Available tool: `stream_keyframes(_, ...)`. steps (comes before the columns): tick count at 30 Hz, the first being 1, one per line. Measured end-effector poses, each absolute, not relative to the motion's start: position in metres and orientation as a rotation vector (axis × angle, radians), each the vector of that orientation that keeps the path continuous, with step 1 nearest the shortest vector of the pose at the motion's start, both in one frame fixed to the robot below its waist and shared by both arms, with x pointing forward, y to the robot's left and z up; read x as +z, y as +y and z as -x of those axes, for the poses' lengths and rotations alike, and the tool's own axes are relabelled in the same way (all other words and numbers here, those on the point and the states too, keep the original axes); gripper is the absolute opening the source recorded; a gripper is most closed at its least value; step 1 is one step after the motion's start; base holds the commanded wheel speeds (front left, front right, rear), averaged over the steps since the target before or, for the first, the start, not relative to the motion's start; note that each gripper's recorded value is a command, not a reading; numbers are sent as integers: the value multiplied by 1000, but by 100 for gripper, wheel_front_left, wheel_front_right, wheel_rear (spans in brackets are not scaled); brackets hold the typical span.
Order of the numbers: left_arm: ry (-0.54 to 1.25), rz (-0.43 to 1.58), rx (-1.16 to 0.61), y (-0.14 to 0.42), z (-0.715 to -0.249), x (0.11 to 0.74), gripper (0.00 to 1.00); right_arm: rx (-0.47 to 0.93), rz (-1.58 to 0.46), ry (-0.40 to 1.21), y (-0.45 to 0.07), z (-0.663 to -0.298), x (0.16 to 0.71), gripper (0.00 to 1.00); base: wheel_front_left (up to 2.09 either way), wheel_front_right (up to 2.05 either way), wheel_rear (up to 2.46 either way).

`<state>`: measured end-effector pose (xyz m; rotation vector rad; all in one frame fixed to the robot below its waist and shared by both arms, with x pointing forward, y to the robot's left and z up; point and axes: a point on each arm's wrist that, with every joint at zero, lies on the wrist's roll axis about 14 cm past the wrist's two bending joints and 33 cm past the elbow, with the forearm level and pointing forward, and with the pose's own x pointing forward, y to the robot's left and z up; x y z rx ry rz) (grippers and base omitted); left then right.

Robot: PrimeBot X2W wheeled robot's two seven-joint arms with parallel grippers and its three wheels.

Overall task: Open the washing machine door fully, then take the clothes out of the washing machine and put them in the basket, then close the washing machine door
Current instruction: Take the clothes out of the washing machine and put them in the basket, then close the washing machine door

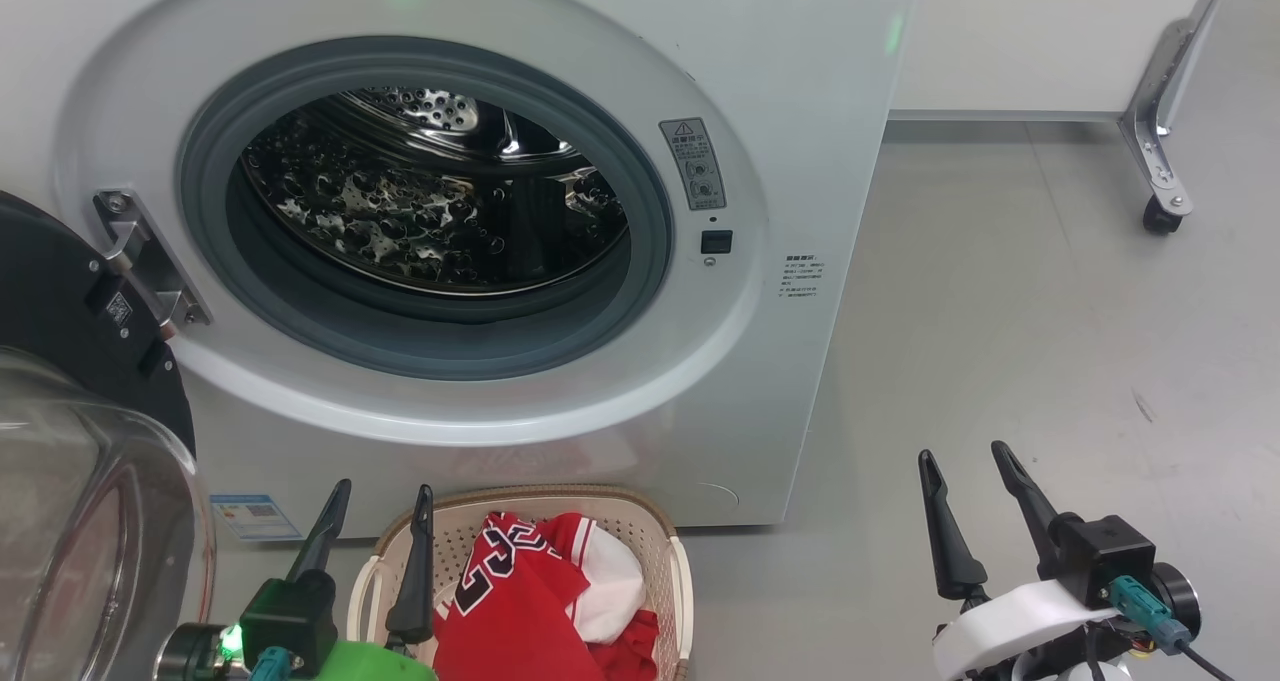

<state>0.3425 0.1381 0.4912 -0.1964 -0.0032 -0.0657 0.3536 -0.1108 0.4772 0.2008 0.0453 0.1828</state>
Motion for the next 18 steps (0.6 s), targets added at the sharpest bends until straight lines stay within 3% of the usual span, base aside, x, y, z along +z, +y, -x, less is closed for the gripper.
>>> stream_keyframes(18,-7,178,-80,137,-336,500,100,182,-204,35,-111,-353,481,100,0,0,0)
